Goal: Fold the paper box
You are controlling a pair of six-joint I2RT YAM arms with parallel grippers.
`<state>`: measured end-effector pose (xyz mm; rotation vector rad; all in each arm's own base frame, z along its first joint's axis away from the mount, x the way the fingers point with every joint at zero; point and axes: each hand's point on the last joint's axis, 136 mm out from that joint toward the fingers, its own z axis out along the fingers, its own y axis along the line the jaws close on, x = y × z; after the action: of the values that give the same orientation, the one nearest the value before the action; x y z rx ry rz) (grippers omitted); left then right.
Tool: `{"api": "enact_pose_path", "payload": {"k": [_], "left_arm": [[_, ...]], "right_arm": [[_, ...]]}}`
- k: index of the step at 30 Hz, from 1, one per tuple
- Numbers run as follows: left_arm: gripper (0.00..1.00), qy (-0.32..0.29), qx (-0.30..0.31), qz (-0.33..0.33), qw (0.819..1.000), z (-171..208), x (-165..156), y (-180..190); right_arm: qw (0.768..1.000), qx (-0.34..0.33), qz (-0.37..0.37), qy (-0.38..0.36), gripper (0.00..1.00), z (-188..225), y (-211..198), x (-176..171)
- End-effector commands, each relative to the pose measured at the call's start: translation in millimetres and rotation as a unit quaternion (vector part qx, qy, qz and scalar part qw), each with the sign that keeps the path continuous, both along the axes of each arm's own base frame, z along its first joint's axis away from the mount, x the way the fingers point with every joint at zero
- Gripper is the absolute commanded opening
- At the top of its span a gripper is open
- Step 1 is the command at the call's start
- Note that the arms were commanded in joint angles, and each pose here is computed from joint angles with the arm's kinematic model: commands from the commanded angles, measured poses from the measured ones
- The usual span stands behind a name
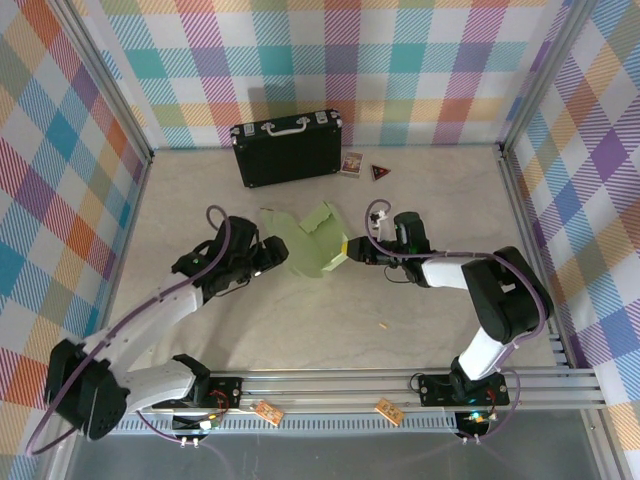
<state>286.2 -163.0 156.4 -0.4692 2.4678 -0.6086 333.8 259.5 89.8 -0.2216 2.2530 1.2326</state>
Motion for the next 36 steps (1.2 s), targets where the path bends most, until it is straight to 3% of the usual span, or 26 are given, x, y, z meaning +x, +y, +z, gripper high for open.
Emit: {"api": "enact_pose_path", "payload": {"k": [1, 9, 14, 18, 20, 23, 28, 31, 36], "left_arm": [[0.79, -0.006, 0.026, -0.008, 1.000, 5.8, 18.9, -4.2], [0.55, 0.017, 0.080, -0.045, 0.996, -10.5, 40.9, -13.8], [0.21, 0.029, 0.118, -0.064, 0.991, -18.8, 47.0, -11.4], [0.08, 0.034, 0.156, -0.088, 0.983, -18.7, 48.5, -7.3], [0.04, 0.031, 0.181, -0.101, 0.978, -15.5, 49.5, -2.9], [0.01, 0.024, 0.200, -0.152, 0.968, -8.9, 49.3, -7.2], [0.00, 0.025, 0.210, -0.225, 0.951, 7.1, 45.4, -18.2], [0.00, 0.025, 0.226, -0.260, 0.939, 13.6, 44.6, -19.6], [0.00, 0.037, 0.253, -0.377, 0.890, 9.4, 31.0, -25.6]], "right_arm": [[0.999, 0.029, -0.016, -0.007, 0.31, 5.4, 4.8, 3.1], [0.999, 0.039, -0.014, 0.006, 0.32, -0.6, 10.9, -5.3], [0.999, 0.039, -0.014, 0.010, 0.36, -2.0, 12.5, -5.3], [0.999, 0.042, -0.007, 0.011, 0.39, 0.4, 14.3, -6.1], [0.999, 0.040, -0.007, 0.009, 0.46, 1.4, 14.1, -5.7], [1.000, 0.027, -0.002, 0.000, 0.71, 3.8, 13.4, -5.8], [0.999, -0.006, 0.015, -0.039, 0.83, 13.4, 7.8, -9.1], [0.996, -0.019, 0.045, -0.070, 0.85, 24.5, 5.1, -18.4], [0.992, -0.042, 0.049, -0.108, 0.88, 41.3, -14.1, -26.1]]}}
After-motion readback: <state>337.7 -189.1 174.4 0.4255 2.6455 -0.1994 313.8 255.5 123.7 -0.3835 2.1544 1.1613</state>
